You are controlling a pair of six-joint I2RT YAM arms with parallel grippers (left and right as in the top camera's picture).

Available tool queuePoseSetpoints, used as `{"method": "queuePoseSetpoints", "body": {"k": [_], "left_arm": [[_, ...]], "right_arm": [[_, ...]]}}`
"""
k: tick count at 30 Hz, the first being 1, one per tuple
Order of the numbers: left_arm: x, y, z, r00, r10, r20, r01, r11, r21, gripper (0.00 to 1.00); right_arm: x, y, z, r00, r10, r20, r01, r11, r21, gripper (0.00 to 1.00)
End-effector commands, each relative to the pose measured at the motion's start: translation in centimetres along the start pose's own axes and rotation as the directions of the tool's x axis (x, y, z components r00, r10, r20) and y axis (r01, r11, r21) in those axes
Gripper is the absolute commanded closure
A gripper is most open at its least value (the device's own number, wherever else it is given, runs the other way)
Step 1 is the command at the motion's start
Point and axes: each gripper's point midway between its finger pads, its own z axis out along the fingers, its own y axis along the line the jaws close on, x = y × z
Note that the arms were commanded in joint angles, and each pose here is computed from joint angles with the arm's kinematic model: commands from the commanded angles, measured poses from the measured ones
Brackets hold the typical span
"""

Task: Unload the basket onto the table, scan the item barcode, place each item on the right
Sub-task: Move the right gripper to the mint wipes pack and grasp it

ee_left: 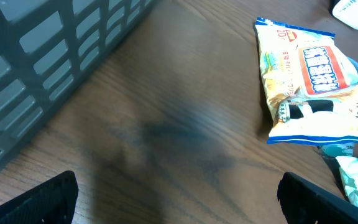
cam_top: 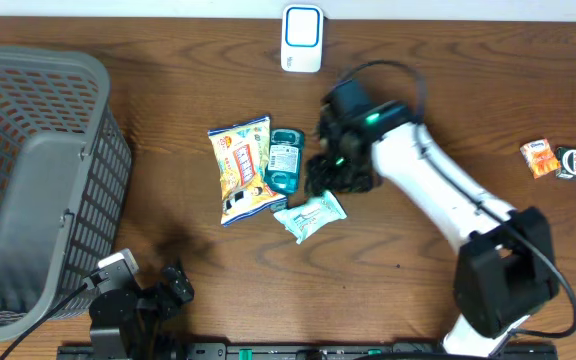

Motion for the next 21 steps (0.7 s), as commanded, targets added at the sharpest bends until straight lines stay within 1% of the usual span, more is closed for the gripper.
{"method": "queuePoseSetpoints", "body": {"k": [1,5,7,9,11,16,21], "left_arm": [[0.1,-0.1,-0.2,1.000,-0.005,-0.005,0.005,1.000,0.007,0.02],[0.1,-0.1,-0.2,1.000,-0.005,-0.005,0.005,1.000,0.007,0.02],[0.1,-0.1,-0.2,1.000,-0.005,-0.005,0.005,1.000,0.007,0.02],[0.1,-0.1,-0.2,1.000,-0.005,-0.005,0.005,1.000,0.006,0.02],[0.1,-0.1,-0.2,1.000,-0.005,-0.005,0.005,1.000,0.006,0.02],[0.1,-0.1,-0.2,1.000,-0.005,-0.005,0.005,1.000,0.006,0.02],[0.1,-0.1,-0.2,1.000,-0.005,-0.005,0.005,1.000,0.007,0.02]], "right_arm": [[0.8,0.9,1.3,0.990,-0.140,0.009,0.137,0.980,0.145,0.40],[1.7,4.4,2.5,0.969,-0.244,0.025,0.239,0.963,0.126,0.47],[2.0,6.0,3.6,0.950,-0.310,0.048,0.303,0.947,0.111,0.52],[2.4,7.2,4.9,0.929,-0.363,0.071,0.355,0.929,0.106,0.52],[2.8,7.7,5.9,0.917,-0.390,0.084,0.380,0.918,0.110,0.55],[3.6,7.9,7.7,0.907,-0.414,0.077,0.406,0.908,0.106,0.57],[4.2,6.0,9.7,0.919,-0.394,0.023,0.387,0.911,0.139,0.57]]}}
